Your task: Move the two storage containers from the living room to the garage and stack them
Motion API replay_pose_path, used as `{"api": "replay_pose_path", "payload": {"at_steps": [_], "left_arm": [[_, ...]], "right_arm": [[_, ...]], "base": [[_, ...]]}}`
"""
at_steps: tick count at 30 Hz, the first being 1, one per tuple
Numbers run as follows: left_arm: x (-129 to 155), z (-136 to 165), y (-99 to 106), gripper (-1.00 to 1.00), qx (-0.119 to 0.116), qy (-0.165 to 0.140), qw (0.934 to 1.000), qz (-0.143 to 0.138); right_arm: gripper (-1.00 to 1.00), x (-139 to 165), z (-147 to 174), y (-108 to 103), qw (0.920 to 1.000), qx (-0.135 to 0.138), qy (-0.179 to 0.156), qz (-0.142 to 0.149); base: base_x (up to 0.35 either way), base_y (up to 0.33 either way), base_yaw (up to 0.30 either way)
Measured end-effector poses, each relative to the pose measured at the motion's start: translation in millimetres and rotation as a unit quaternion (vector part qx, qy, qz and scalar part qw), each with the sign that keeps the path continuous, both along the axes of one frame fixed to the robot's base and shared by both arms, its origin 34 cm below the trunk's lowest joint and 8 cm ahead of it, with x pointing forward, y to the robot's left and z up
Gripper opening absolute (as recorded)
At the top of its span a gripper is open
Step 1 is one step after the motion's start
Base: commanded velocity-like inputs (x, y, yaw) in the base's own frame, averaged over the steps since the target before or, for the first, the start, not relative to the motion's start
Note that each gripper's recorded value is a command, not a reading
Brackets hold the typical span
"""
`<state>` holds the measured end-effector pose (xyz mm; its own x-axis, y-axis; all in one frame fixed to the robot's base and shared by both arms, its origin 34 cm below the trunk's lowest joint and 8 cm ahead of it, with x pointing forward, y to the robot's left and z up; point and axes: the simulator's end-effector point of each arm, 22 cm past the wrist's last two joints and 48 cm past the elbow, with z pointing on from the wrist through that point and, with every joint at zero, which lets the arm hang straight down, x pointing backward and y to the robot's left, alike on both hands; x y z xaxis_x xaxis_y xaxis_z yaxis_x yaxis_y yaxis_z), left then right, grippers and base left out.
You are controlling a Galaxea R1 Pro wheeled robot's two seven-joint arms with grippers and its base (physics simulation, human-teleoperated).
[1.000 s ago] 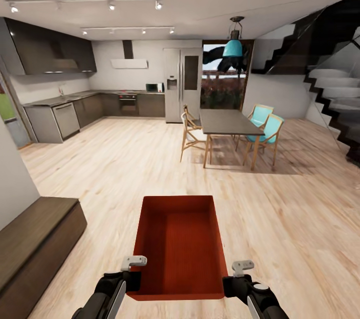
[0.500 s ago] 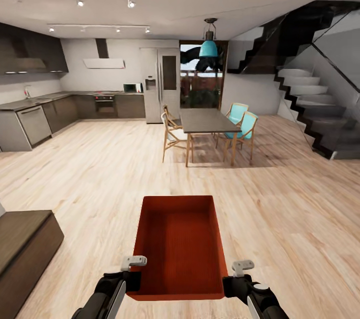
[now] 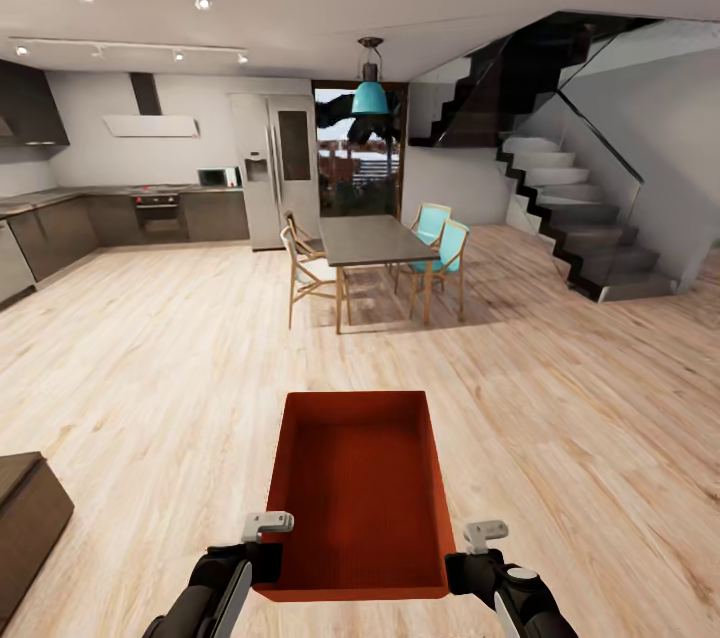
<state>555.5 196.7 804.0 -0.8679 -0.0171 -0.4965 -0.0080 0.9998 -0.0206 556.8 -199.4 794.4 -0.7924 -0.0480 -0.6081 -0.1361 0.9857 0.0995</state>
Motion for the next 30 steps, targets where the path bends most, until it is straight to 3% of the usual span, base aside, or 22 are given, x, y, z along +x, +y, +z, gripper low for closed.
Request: {"api": "replay_pose_path", "payload": {"at_steps": [15,30], "left_arm": [[0.0,-0.1,-0.2,-1.00,0.000,-0.001,1.0000,0.000],[-0.3,0.1,-0.4,-1.00,0.000,-0.001,1.0000,-0.001]], "right_arm": [[-1.00,0.1,0.3,-0.1,1.0000,0.000,0.000,0.000],[-1.00,-0.1,0.5,-0.2,1.0000,-0.001,-0.001,0.000]], "base": [[0.014,0.000,-0.278],[0.304,0.000,-0.278]]}}
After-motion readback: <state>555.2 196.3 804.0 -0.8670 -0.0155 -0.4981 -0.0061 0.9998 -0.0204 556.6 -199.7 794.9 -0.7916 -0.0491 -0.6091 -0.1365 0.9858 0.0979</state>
